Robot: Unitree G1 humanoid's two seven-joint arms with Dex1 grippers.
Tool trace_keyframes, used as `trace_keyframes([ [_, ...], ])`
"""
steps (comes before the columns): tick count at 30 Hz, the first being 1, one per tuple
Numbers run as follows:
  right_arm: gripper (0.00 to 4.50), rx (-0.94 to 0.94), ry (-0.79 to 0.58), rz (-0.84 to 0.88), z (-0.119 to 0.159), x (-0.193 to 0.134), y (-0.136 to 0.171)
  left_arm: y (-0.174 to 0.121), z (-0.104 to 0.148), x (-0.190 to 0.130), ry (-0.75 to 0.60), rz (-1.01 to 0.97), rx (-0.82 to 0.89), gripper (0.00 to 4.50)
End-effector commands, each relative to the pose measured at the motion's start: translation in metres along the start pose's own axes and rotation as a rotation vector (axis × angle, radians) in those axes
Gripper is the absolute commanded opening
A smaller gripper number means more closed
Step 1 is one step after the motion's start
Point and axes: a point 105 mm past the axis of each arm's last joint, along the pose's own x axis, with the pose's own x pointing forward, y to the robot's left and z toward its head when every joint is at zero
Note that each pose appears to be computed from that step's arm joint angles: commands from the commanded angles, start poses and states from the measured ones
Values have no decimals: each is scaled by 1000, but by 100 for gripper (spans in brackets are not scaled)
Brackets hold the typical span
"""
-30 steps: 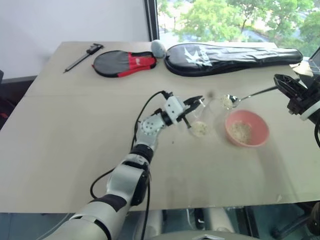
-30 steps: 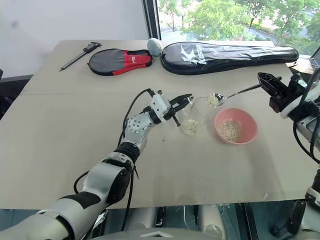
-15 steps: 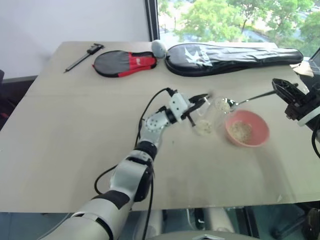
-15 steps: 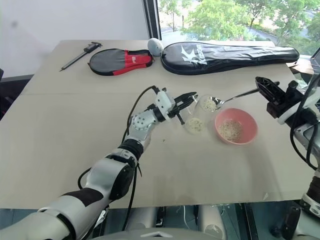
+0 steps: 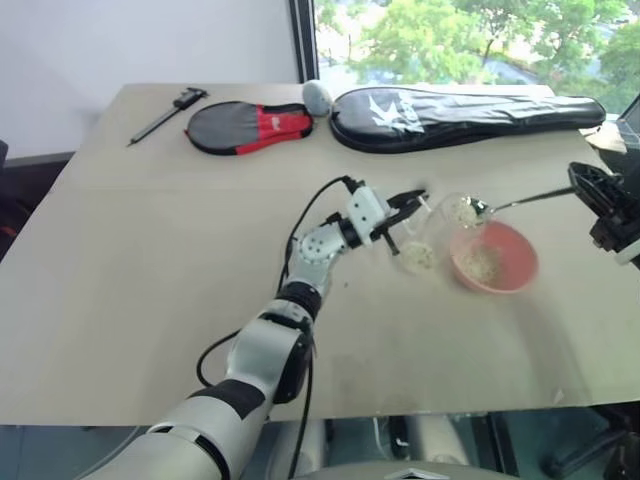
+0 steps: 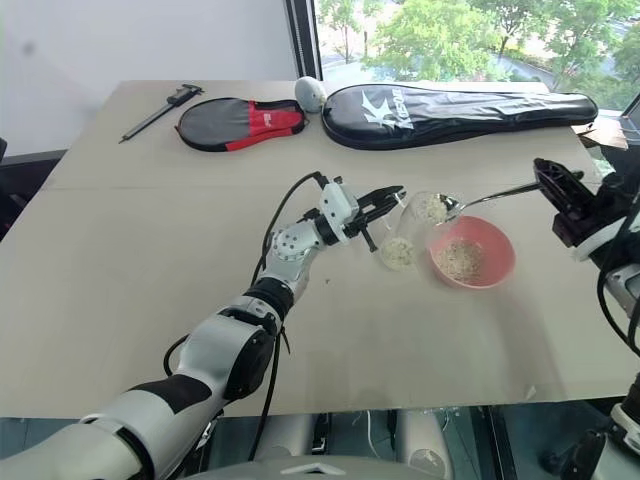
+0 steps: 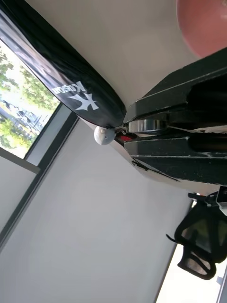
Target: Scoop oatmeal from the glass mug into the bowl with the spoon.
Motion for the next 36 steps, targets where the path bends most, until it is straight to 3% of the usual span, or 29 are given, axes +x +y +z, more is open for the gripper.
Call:
trace_keyframes([
  [1, 0, -33, -52, -27, 13, -10, 1, 11, 18, 7, -73, 26, 45, 8],
  [12, 0, -51, -87, -95, 30, -27, -12, 15, 12, -3, -41, 34, 42, 8],
  [20, 0, -103, 3, -205, 23, -25, -26, 19, 7, -14, -25, 61, 50, 8],
  [25, 0, -208, 56, -201, 13, -10, -18, 22, 6, -22, -22, 80, 58, 8],
  [36, 0, -828, 232, -137, -13, 18, 5, 30, 3, -46, -26, 175, 64, 8],
])
